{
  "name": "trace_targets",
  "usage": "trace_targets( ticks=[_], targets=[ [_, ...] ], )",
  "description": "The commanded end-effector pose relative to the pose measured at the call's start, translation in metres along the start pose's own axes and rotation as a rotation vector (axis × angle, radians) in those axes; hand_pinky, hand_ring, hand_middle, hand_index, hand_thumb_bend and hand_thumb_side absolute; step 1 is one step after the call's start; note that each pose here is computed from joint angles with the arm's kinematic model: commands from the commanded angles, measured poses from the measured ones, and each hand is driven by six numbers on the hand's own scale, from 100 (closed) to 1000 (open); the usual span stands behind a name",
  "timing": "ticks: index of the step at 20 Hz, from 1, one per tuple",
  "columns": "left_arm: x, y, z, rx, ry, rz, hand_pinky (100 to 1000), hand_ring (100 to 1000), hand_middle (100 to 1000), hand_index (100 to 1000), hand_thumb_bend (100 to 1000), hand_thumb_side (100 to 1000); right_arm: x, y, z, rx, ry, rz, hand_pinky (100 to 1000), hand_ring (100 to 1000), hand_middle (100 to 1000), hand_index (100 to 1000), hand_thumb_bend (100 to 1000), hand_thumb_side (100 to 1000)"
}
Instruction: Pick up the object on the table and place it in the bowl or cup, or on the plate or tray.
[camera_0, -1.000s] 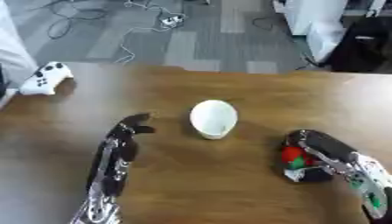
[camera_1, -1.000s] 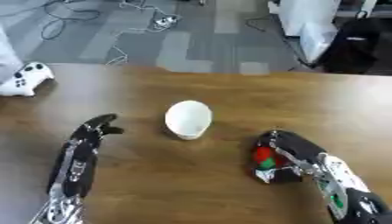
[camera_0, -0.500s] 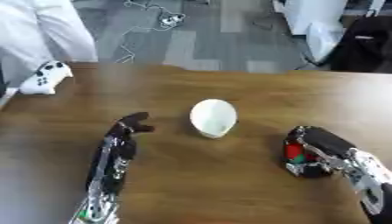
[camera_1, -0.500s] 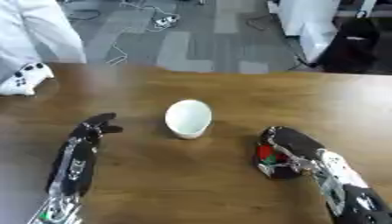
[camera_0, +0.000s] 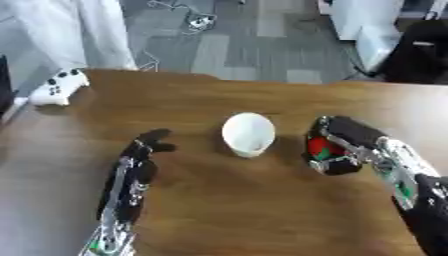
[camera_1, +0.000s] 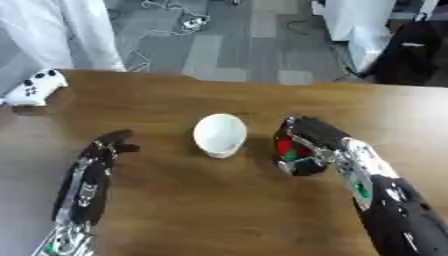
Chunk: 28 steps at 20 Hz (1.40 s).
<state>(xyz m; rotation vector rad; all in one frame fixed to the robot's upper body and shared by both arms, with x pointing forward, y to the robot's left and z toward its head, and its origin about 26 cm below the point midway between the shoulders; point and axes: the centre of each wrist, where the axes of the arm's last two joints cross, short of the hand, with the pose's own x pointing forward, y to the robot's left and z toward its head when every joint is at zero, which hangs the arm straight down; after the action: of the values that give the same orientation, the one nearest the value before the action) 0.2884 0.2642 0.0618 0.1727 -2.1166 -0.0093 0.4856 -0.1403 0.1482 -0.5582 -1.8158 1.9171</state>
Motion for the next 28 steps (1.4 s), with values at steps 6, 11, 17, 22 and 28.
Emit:
trace_targets(
  ticks=[6,11,17,22,28],
  targets=[
    [0.006,-0.006,-0.005,-0.034,-0.025,0.005,1000,665,733,770,787,813,0.041,-0.029,-0.06,0.029,-0.133,0.091,433,231,247,458,256,186],
    [0.005,-0.008,-0.004,-0.046,-0.023,0.014,1000,665,733,770,788,813,0.055,-0.031,-0.079,0.056,-0.17,0.147,434,224,245,455,259,190],
    [0.004,-0.008,-0.003,-0.051,-0.019,0.012,1000,664,733,769,790,814,0.056,-0.041,-0.085,0.047,-0.18,0.197,439,219,243,454,265,205],
    [0.004,-0.008,-0.002,-0.054,-0.016,0.011,1000,663,732,768,790,814,0.055,-0.056,-0.084,-0.001,-0.175,0.229,448,221,242,453,262,210],
    [0.004,-0.009,-0.001,-0.061,-0.016,0.015,1000,663,732,766,792,815,0.053,-0.063,-0.083,-0.066,-0.114,0.221,449,218,244,456,268,218]
  ],
)
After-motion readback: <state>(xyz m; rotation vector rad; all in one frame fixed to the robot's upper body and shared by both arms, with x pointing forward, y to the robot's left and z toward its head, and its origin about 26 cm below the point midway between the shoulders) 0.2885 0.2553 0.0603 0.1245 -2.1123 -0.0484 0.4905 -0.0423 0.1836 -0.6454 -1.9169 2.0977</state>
